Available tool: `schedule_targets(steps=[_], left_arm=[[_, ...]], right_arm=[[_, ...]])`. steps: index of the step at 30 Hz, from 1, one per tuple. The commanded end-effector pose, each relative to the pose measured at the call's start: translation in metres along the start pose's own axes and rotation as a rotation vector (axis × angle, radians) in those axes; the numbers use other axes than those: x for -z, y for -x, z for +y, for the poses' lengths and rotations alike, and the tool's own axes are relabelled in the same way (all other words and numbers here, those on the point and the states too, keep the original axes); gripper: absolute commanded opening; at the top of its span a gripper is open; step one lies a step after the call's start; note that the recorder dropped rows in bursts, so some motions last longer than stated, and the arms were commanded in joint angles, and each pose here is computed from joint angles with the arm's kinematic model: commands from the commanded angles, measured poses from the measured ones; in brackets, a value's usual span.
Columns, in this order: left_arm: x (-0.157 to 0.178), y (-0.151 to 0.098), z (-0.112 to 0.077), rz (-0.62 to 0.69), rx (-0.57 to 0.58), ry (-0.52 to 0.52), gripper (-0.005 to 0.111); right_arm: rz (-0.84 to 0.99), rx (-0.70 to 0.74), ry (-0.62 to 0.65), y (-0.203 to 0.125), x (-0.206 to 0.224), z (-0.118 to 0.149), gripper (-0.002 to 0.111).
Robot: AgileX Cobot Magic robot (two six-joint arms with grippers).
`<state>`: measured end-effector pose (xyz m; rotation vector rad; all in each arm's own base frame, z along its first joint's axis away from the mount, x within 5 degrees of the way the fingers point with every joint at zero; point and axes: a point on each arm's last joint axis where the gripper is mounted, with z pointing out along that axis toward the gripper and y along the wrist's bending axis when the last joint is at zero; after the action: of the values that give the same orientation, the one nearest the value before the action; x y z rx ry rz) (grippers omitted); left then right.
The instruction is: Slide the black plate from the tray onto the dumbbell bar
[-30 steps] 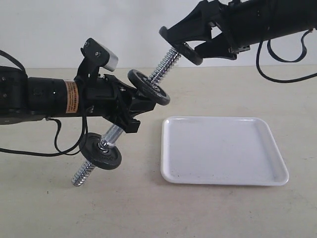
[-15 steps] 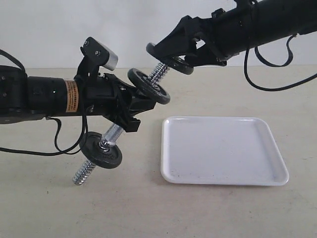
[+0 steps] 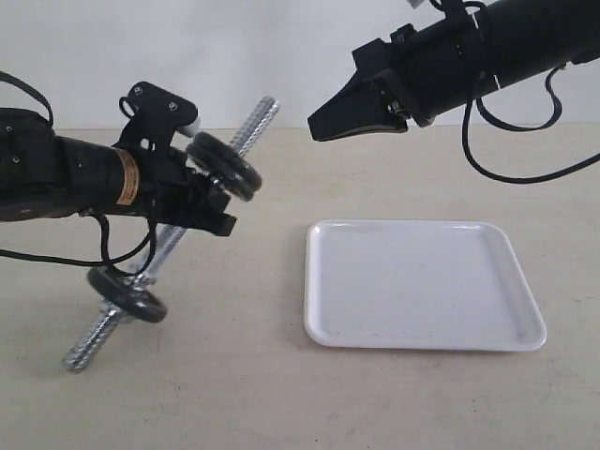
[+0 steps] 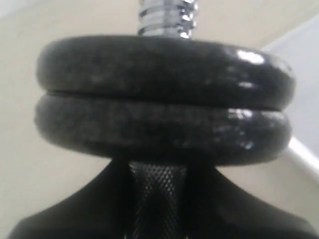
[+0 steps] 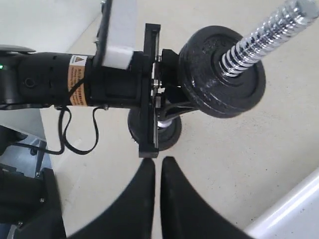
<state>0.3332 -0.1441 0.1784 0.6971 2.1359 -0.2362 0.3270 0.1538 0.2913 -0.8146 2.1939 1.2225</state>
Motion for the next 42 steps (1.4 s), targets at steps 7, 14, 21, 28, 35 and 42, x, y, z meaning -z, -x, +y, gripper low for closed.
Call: schedule_targets(steps=[7,14,21,28,35,42], left_arm=[[0.044,0.069,-0.038,-0.637,-0.041,-0.5,0.004],[0.042,0.066,-0.038,-0.598,-0.05,-0.501,0.004],[0.039,0.058,-0.041,-0.505,-0.07,-0.517,0.004],[0.021,0.042,-0.052,-0.397,-0.063,-0.584,0.004],[0.003,0.032,-0.066,-0.372,-0.077,-0.584,0.004],[-0.016,0.02,-0.059,-0.32,-0.015,-0.492,0.004]], right_arm=[[-0.074,0.018,-0.111,0.009,0.005,-0.006,0.0],[-0.082,0.018,-0.123,0.01,0.005,-0.007,0.0],[-0.099,0.018,-0.148,0.011,0.005,-0.009,0.0],[-0.112,0.018,-0.168,0.012,0.006,-0.011,0.0],[-0.112,0.018,-0.168,0.012,0.006,-0.011,0.0],[-0.11,0.018,-0.165,0.012,0.006,-0.011,0.0]])
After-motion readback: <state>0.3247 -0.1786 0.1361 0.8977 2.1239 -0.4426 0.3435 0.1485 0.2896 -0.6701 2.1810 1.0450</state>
